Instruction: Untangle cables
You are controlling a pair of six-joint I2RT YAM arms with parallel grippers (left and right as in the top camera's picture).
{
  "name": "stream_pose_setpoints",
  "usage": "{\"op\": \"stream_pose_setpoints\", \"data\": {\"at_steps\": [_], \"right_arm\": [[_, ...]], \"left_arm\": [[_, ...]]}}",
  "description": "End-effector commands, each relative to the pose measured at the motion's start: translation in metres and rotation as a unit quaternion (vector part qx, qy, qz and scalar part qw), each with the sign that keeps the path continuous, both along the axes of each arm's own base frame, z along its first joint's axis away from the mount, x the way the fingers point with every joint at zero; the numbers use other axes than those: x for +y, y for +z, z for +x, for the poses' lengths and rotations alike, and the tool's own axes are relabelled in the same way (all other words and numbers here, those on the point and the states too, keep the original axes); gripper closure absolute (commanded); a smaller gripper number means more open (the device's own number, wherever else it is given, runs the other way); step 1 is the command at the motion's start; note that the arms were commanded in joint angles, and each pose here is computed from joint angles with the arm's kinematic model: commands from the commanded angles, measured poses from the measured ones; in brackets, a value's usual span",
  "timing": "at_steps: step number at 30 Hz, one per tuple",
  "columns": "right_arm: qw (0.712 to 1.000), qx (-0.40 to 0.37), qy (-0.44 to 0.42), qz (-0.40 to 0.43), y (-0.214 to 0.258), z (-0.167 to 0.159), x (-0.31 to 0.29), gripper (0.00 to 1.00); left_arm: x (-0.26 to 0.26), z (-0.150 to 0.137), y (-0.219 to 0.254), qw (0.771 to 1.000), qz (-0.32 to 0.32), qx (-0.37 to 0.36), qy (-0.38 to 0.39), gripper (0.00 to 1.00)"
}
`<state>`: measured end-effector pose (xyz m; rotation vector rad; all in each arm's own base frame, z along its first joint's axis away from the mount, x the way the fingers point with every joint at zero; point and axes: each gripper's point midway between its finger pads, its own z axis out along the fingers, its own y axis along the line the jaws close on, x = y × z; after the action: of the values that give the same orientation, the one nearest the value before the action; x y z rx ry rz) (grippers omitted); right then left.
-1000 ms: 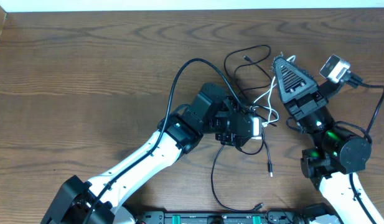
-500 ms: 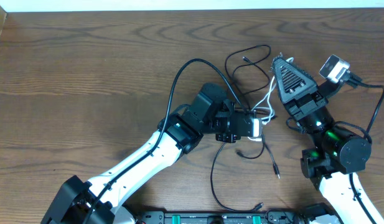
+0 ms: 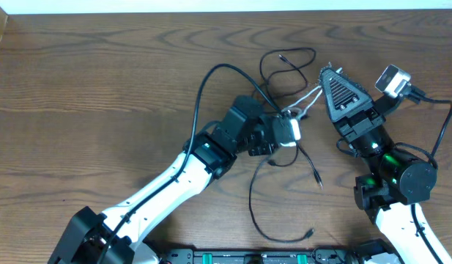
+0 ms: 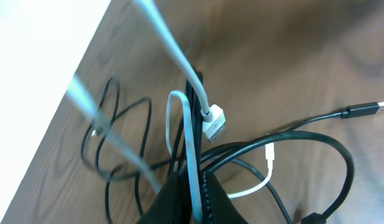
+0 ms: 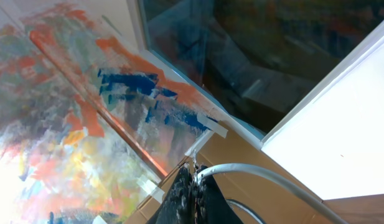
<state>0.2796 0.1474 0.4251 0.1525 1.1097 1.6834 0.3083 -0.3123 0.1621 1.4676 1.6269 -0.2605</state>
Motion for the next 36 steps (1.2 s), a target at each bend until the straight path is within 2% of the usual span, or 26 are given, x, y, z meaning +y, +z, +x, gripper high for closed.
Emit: {"op": "stream_pose_setpoints", "data": {"at_steps": [1,7,12,18,19,20,21,22,24,31,36], "right_arm": [[1.0,-0.015,-0.002,0.008,0.012,-0.004,-0.003,0.99],[0.999,-0.024,-0.027,0.026,0.019,-0.002,-0.015,0.99],[0.998,-0.025,-0.05,0.009,0.014,0.004,-0.018,0.99],[0.991,-0.028,-0.131,0.019,0.016,0.019,-0.049,0.99],[0.989,-0.033,-0.146,0.023,0.019,0.02,-0.058,0.99],[0.986,-0.04,-0.16,0.024,0.021,0.02,-0.067,0.99],[0.985,-0.043,-0.167,0.025,0.022,0.02,-0.071,0.99],[0.981,-0.045,-0.186,0.024,0.023,0.023,-0.083,0.99],[0.978,-0.043,-0.201,0.022,0.022,0.025,-0.093,0.99],[0.976,-0.027,-0.218,0.006,0.014,0.032,-0.11,0.99],[0.976,-0.033,-0.214,0.009,0.017,0.03,-0.109,0.99]], "left_arm": [[0.018,0.015,-0.008,0.998,0.011,0.022,0.062,0.92],[0.026,0.008,-0.022,0.996,0.036,0.046,0.062,0.92],[0.015,-0.004,-0.02,0.997,0.015,0.065,0.026,0.92],[0.013,-0.014,-0.024,0.996,0.016,0.085,0.005,0.92],[0.014,-0.015,-0.025,0.996,0.018,0.087,0.006,0.78],[0.014,-0.015,-0.025,0.996,0.02,0.088,0.007,0.53],[0.014,-0.016,-0.026,0.996,0.02,0.089,0.007,0.41],[0.015,-0.016,-0.027,0.996,0.022,0.091,0.007,0.21],[0.015,-0.016,-0.027,0.995,0.023,0.092,0.007,0.07],[0.022,-0.013,-0.031,0.995,0.039,0.088,0.025,0.04],[0.01,-0.027,-0.028,0.994,0.013,0.111,-0.016,0.02]]}}
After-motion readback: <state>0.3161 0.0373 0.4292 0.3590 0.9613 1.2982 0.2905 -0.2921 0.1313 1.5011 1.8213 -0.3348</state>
